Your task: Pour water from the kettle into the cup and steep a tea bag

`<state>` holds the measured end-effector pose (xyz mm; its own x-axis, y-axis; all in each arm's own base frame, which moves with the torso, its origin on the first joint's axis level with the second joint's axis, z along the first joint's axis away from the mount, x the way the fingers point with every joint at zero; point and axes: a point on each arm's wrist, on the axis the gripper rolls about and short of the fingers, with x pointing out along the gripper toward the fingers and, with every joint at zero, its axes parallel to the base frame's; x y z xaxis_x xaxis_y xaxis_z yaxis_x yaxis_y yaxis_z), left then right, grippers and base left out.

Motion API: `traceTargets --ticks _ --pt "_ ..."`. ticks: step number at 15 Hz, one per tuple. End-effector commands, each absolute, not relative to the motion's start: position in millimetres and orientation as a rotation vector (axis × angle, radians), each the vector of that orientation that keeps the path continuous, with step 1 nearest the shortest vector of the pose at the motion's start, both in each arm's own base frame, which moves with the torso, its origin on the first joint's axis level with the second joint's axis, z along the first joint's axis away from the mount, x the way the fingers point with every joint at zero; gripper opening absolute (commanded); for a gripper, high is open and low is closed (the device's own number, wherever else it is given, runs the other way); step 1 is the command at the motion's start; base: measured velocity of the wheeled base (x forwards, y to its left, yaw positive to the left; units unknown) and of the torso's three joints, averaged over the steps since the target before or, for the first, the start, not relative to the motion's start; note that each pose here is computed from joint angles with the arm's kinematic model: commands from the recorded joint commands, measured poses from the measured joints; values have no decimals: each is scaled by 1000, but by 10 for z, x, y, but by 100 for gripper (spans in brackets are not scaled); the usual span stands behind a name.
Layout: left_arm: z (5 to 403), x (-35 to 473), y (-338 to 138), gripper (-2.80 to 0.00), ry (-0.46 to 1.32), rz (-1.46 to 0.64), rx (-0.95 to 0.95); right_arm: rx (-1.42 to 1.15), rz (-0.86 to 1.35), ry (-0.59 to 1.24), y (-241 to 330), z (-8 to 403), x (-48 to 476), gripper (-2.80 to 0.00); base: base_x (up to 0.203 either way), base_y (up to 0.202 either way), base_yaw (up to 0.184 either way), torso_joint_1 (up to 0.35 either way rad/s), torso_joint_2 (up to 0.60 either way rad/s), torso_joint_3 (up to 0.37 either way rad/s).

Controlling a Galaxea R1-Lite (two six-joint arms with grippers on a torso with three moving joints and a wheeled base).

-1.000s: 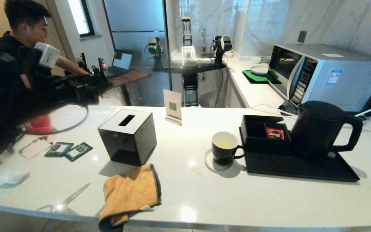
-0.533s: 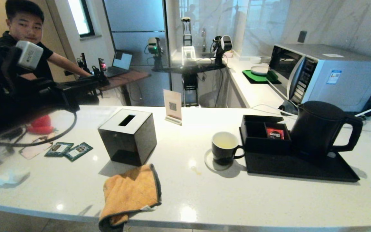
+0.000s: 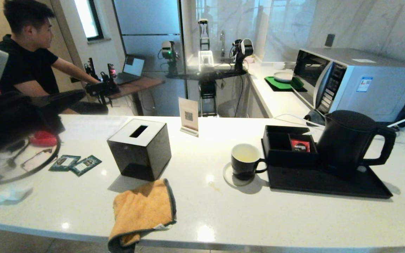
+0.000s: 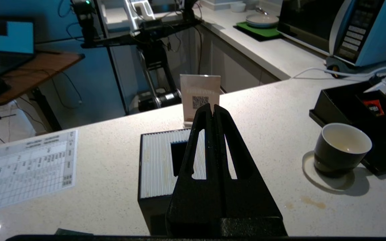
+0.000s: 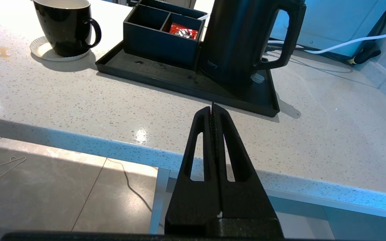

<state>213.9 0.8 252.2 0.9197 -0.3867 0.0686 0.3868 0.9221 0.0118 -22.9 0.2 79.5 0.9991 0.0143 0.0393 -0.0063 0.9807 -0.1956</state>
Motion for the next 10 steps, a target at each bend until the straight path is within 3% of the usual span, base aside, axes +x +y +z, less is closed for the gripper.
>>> traceTargets --ticks 1,10 --pt "2621 1992 -1 -280 -120 -392 8 -198 11 -41 2 796 -229 -280 0 0 0 0 0 0" --pt "2405 1204 19 -280 -57 -317 -28 -198 11 -40 2 796 -228 -280 0 0 0 0 0 0"
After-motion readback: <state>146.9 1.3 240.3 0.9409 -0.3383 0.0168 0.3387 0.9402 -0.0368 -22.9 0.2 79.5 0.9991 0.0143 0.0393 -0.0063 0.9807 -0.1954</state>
